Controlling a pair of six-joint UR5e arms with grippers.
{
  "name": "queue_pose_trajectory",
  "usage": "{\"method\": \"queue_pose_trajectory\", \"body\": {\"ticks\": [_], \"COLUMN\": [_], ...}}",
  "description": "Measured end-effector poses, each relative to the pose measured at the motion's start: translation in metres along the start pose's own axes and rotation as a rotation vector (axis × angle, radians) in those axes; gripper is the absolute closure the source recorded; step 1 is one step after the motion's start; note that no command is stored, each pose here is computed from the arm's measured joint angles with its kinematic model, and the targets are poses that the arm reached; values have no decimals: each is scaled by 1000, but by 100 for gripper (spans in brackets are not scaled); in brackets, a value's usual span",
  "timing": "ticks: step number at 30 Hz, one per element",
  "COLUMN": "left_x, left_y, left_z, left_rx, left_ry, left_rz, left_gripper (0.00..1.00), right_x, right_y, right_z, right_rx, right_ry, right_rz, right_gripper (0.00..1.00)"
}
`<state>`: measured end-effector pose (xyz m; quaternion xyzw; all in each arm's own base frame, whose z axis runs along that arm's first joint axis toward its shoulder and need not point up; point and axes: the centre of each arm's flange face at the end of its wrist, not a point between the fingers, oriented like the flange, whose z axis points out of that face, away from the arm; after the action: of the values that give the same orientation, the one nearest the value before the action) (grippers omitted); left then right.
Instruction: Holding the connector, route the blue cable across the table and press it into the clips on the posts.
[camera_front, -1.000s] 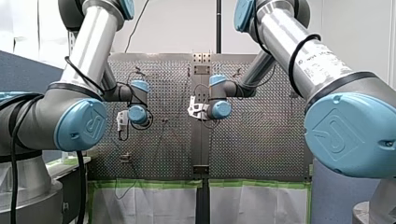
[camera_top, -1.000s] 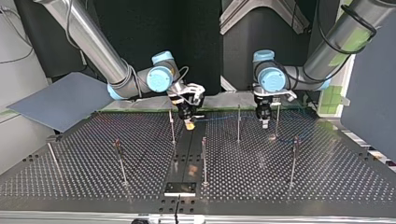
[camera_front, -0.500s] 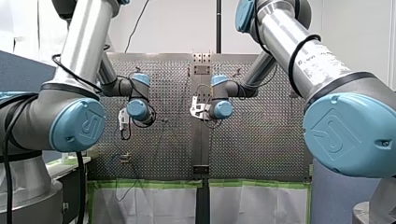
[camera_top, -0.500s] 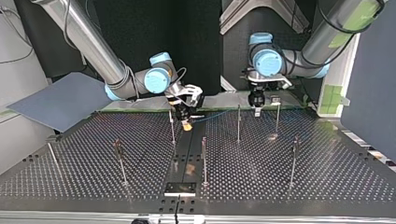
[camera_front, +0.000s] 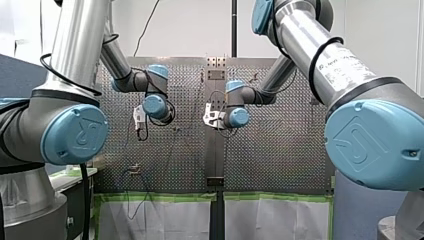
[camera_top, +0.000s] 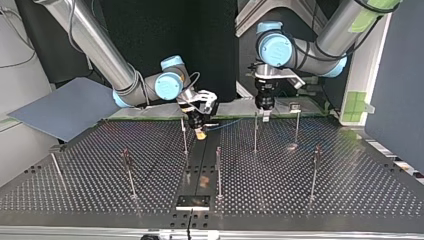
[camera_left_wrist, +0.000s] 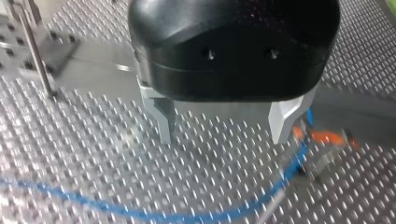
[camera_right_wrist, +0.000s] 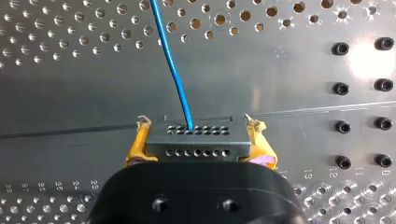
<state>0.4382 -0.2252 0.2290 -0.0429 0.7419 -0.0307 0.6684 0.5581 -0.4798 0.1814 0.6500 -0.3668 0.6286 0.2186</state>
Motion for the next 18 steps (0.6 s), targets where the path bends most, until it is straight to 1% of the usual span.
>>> {"method": "queue_pose_trajectory", "body": {"ticks": [4, 7, 11, 18], "left_x": [-6, -1, 8, 21], "left_y": [-14, -20, -23, -31], "left_z": [-12, -15, -9, 9], "left_rx": [36, 48, 50, 66], "left_ry": [-3, 2, 1, -13], "left_rz": [15, 23, 26, 31], "left_gripper": [0, 0, 0, 0], "right_x": [0, 0, 0, 0], "right_y": [0, 0, 0, 0], "right_z": [0, 0, 0, 0], "right_rx": [0, -1, 0, 0], "right_ry": [0, 0, 0, 0], "right_rz": [1, 2, 3, 3], "right_gripper": [100, 100, 100, 100]}}
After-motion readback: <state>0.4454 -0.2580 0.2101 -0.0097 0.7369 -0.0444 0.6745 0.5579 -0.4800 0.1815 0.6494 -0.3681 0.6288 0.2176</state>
